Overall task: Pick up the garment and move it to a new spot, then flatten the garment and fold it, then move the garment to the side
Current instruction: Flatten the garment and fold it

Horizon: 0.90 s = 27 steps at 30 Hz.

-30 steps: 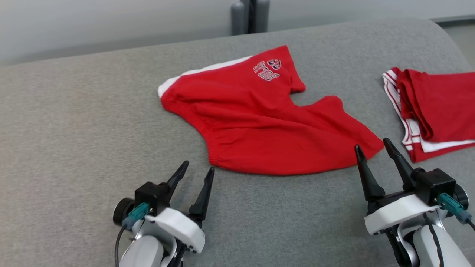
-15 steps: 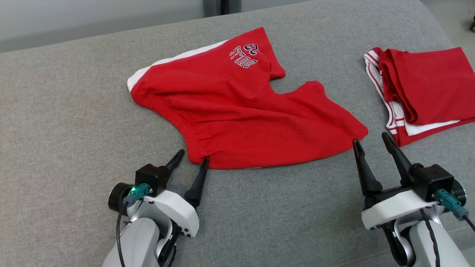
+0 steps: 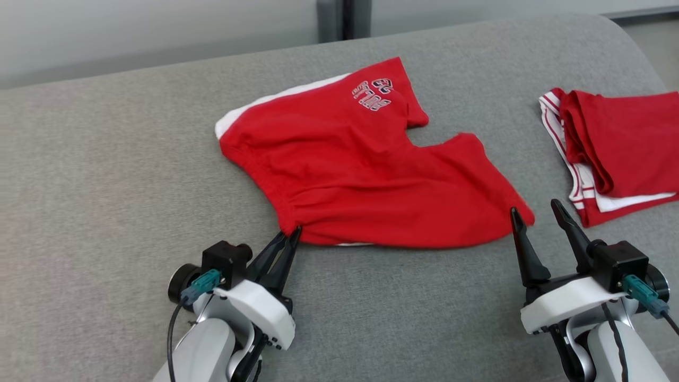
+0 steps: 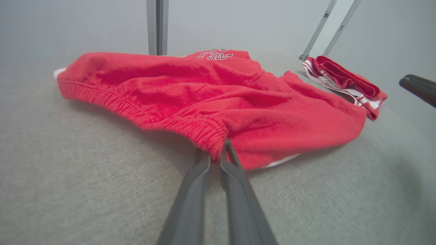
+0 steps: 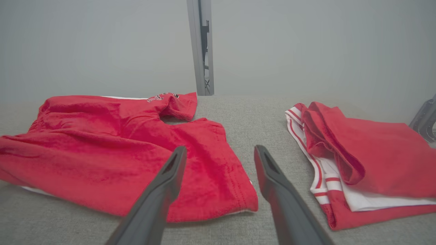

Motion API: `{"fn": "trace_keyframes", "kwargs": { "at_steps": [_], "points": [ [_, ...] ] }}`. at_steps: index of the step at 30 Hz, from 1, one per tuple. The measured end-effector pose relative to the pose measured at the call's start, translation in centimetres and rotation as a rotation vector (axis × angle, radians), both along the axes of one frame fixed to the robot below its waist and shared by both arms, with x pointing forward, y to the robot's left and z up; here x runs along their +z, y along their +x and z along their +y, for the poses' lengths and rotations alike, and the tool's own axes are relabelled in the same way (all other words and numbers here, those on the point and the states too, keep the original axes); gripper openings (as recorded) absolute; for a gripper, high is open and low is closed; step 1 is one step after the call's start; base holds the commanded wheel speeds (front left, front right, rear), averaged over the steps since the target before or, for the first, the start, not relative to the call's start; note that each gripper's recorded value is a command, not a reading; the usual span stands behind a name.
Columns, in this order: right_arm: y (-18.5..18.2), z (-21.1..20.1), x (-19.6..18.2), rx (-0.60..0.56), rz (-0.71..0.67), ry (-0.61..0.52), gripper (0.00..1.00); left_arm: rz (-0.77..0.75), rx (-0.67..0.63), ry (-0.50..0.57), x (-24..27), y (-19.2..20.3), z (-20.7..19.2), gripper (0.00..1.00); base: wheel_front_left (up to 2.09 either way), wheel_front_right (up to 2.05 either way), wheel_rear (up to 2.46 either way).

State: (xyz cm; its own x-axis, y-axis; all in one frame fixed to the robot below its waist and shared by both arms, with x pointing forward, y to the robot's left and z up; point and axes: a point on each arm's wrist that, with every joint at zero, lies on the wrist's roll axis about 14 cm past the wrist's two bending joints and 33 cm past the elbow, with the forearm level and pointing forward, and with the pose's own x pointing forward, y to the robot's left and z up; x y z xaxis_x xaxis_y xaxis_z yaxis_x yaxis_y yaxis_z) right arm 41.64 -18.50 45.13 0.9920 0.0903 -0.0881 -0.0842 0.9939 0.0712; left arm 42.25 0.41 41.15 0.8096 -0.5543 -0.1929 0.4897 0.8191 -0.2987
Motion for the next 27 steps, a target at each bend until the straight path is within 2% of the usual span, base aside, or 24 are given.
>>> {"fn": "trace_keyframes", "kwargs": {
  "at_steps": [18, 27],
  "points": [
    [-0.1, 4.7, 0.8, 0.119, -0.014, 0.031, 1.00, -0.049, 0.047, 0.068, 1.6, -5.8, 6.3, 0.00, 0.00, 0.00, 0.00],
    [-0.3, 5.6, 0.7, 0.141, -0.011, 0.035, 1.00, -0.012, 0.033, 0.106, 1.7, -5.6, 6.7, 0.00, 0.00, 0.00, 0.00]
  ]
}}
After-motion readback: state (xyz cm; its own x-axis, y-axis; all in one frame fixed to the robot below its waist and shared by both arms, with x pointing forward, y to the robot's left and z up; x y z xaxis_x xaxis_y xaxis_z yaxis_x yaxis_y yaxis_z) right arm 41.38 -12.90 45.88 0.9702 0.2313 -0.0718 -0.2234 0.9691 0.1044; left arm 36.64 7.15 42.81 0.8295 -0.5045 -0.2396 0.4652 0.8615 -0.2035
